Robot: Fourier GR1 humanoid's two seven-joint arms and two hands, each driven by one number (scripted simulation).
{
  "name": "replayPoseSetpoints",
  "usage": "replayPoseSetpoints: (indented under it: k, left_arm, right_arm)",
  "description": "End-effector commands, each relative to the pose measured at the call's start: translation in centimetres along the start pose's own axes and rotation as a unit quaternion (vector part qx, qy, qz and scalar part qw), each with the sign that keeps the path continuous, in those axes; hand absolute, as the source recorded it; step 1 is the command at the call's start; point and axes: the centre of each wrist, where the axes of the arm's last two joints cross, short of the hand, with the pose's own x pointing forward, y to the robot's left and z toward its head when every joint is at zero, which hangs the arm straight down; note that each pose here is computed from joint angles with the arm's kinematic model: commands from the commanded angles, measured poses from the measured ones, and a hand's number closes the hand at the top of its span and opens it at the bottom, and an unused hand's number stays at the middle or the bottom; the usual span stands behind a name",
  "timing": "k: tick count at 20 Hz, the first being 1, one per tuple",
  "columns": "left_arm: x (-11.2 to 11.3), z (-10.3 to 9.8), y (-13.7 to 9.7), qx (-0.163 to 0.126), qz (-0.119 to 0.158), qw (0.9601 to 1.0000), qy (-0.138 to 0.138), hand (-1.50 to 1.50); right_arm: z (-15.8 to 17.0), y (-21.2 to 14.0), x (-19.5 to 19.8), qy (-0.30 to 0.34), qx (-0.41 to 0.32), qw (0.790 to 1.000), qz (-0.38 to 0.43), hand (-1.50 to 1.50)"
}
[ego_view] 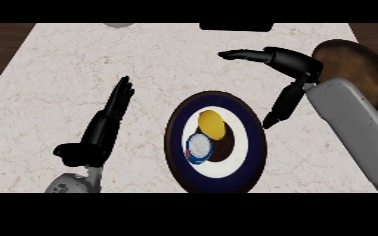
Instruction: Pick the lemon from the plate and place it in the pan
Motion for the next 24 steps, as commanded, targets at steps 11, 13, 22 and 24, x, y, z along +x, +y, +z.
replayPoseSetpoints:
  k: [11,13,22,24]
  left_arm:
    - [-1.1,-0.1,0.8,0.008,0.004,1.0000,0.001,0.00]
    - [0.3,-1.3,-0.6,0.012,0.002,0.9999,-0.002,0.00]
    - [-1.7,0.1,1.4,0.027,0.000,0.9996,0.006,0.00]
    - [-1.3,0.5,1.2,0.022,-0.001,0.9998,0.002,0.00]
  right_arm:
    - [-9.1,7.8,1.1,0.079,0.246,0.942,0.215,-1.50]
    - [-9.8,7.2,1.1,0.099,0.238,0.933,0.253,-1.50]
    - [-8.0,10.1,-1.1,0.120,0.246,0.931,0.243,-1.50]
    - [-8.3,10.9,-2.4,0.137,0.250,0.927,0.243,-1.50]
